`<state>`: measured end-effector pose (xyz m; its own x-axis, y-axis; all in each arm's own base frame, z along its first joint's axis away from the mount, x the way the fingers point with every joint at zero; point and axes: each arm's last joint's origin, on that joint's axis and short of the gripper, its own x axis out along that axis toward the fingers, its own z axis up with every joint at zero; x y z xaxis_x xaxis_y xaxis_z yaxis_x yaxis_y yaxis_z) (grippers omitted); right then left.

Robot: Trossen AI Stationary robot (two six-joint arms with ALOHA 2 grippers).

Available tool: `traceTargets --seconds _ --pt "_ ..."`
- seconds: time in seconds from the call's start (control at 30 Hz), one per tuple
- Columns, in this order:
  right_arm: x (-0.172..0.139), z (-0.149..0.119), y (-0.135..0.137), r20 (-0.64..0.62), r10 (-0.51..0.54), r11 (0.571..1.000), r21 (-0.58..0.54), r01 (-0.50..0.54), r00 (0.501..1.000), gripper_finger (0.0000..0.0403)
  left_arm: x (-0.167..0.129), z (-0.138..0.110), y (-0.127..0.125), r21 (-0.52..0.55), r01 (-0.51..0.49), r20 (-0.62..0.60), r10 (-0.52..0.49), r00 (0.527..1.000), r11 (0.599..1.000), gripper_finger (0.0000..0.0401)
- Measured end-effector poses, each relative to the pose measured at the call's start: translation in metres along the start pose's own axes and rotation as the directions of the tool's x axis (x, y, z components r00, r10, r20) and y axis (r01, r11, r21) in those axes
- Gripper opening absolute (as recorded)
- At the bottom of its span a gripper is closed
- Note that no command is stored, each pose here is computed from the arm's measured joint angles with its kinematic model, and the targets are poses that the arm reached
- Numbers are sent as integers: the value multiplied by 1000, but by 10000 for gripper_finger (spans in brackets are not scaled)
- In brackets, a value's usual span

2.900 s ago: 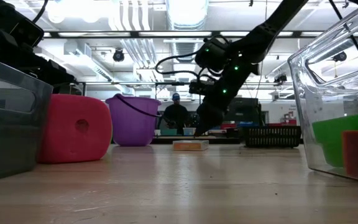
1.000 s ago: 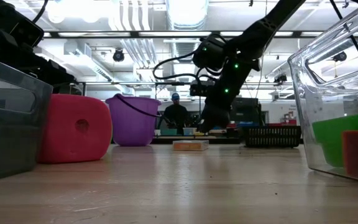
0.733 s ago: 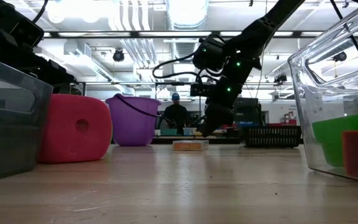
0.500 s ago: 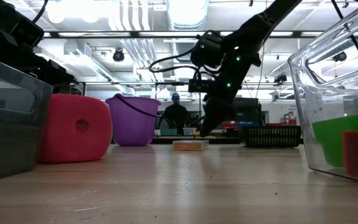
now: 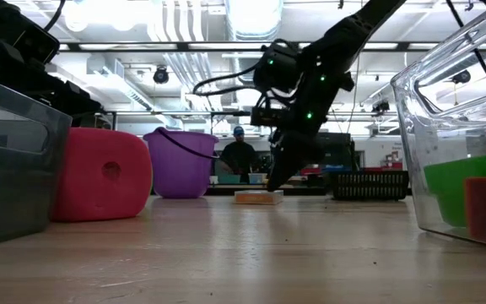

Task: Pick & Place Toys
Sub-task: Put the yellow deck of cards into the black basket

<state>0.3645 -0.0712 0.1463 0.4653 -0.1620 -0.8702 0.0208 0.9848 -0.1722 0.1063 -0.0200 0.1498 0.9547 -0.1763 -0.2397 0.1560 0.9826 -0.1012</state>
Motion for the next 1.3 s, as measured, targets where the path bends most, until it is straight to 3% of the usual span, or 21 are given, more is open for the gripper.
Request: traceTargets --seconds 0.3,0.43,0.63,0.87,1.13,1.3 --pt "29 18 7 -127 44 998 -37 -49 991 18 0 0 0 0 0 0 0 1000 1000 301" --pt "30 33 16 -120 88 994 -58 -96 989 18 0 0 0 0 0 0 0 1000 1000 301" --pt "13 46 31 -68 171 979 -98 -177 983 18 0 0 0 0 0 0 0 1000 1000 301" --pt "-21 59 38 23 171 965 -205 -162 985 18 0 0 0 0 0 0 0 1000 1000 301" --pt "-45 54 49 -46 187 892 -411 -189 981 18 0 0 0 0 0 0 0 1000 1000 301" --pt "-47 52 47 -70 161 882 -437 -175 985 18 0 0 0 0 0 0 0 1000 1000 301"
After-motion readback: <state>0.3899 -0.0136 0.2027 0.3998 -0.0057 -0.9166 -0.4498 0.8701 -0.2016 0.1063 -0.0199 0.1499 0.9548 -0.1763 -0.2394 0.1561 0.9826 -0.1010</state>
